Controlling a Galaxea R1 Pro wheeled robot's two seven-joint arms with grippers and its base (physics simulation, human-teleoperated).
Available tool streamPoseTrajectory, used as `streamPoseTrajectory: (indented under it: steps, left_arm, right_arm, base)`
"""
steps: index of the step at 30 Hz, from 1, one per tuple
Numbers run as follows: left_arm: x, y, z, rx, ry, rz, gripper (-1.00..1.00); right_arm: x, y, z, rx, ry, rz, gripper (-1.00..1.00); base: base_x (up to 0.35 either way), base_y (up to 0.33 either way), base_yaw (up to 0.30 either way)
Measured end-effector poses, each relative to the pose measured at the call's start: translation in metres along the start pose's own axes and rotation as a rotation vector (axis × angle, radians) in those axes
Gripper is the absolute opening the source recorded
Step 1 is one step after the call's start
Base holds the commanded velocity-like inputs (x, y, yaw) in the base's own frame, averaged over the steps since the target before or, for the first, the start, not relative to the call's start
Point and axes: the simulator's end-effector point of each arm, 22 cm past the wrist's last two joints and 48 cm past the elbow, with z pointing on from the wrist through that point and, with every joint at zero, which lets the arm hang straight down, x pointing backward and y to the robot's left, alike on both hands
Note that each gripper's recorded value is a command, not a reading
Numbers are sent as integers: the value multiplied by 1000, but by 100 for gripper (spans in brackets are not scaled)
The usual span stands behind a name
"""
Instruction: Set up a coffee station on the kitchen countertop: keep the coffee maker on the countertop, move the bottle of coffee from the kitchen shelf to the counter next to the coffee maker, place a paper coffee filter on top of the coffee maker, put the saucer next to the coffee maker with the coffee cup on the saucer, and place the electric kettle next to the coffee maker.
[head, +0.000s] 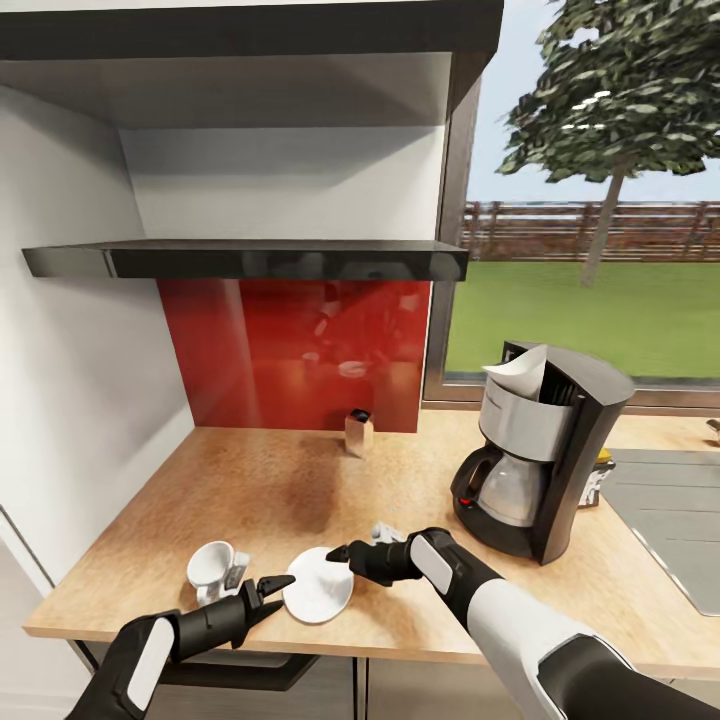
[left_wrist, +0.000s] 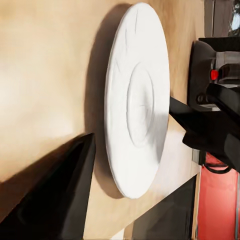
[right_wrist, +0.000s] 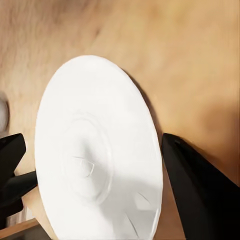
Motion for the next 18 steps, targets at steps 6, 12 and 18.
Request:
streamPoseTrajectory:
  steps: [6,12,18]
  left_arm:
    - [0,0,-1,2,-2,-19,100]
    - [0,2,1,-19,-3,-17,100]
    - [-1,2,3,-42,-8,17,100]
  right_arm:
    - [0,0,0,0,0,1,100]
    - [1,0,0,0,0,0,100]
    - [1,0,0,0,1,-1,100]
  base:
    - [0,0,0]
    - [0,0,0]
    - [0,0,0]
